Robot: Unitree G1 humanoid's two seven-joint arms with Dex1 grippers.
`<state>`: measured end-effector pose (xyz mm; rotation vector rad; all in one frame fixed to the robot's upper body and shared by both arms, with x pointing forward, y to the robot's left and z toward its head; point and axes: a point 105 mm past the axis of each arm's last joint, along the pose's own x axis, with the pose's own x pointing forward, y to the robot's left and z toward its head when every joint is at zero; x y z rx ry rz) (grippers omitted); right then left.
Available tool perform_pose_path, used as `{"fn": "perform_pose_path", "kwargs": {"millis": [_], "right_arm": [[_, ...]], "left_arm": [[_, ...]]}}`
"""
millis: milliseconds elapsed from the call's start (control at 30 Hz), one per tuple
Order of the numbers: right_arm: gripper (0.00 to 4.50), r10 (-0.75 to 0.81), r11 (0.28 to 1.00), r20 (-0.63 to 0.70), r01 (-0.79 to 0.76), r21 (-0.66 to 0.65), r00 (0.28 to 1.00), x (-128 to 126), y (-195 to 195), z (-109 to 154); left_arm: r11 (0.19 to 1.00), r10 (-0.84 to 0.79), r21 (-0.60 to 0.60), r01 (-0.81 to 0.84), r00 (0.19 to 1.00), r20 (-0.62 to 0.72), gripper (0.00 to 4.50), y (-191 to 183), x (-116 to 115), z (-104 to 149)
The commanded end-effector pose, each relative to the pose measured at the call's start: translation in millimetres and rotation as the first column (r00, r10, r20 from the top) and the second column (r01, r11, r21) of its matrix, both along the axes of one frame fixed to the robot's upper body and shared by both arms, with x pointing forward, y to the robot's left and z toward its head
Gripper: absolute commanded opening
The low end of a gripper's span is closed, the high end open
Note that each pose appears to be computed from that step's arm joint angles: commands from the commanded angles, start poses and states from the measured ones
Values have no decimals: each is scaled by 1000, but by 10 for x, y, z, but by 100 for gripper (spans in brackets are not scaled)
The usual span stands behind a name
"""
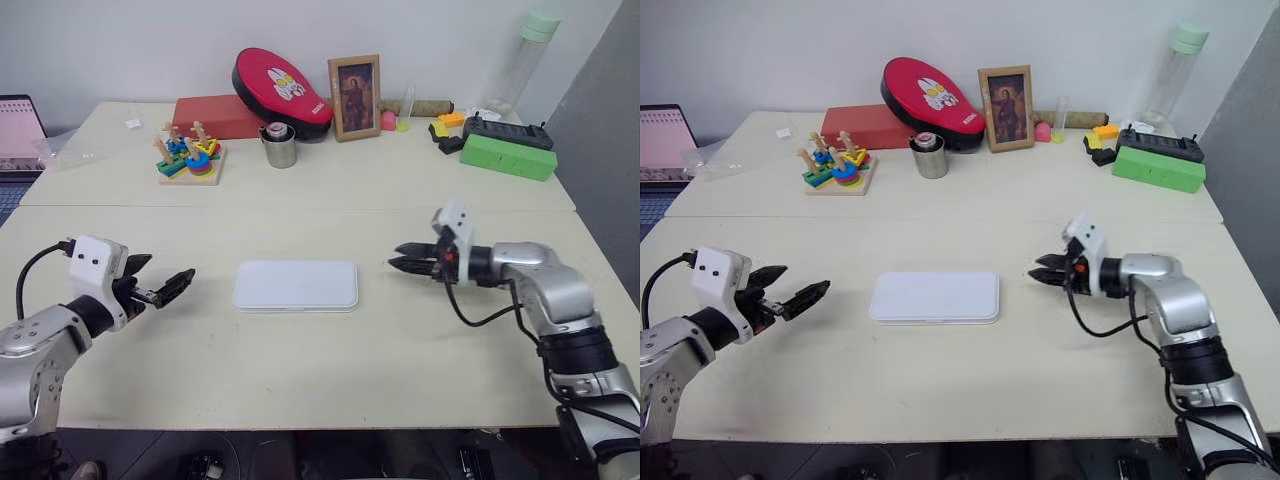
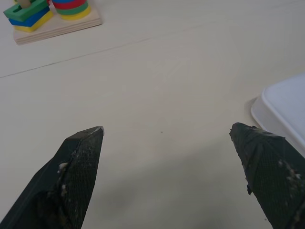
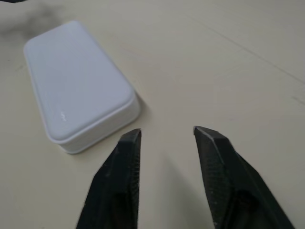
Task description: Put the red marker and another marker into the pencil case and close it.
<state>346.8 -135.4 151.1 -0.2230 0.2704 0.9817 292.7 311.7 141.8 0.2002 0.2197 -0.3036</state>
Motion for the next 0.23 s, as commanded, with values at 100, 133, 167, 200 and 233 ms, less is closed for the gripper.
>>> {"fn": "perform_pose_path", "kwargs": {"millis": [100, 133, 167, 200, 233], "right_arm": [[330, -97, 995, 6, 97, 24, 995, -58, -280, 30], [363, -101, 995, 4, 101, 27, 995, -70, -289, 24], [383, -107, 994, 3, 107, 27, 994, -77, -302, 17], [402, -112, 993, 3, 112, 27, 994, -82, -310, 21], [441, -116, 993, 4, 116, 29, 993, -84, -314, 32]], "left_arm": [[998, -15, 68, 12, 999, 41, 450, 65, 48, 185], [997, -17, 69, 14, 999, 42, 450, 73, 45, 194], [997, -16, 71, 13, 999, 38, 450, 83, 43, 194], [997, -16, 70, 13, 999, 36, 450, 88, 46, 191], [997, -13, 80, 10, 999, 37, 450, 96, 55, 193]]}}
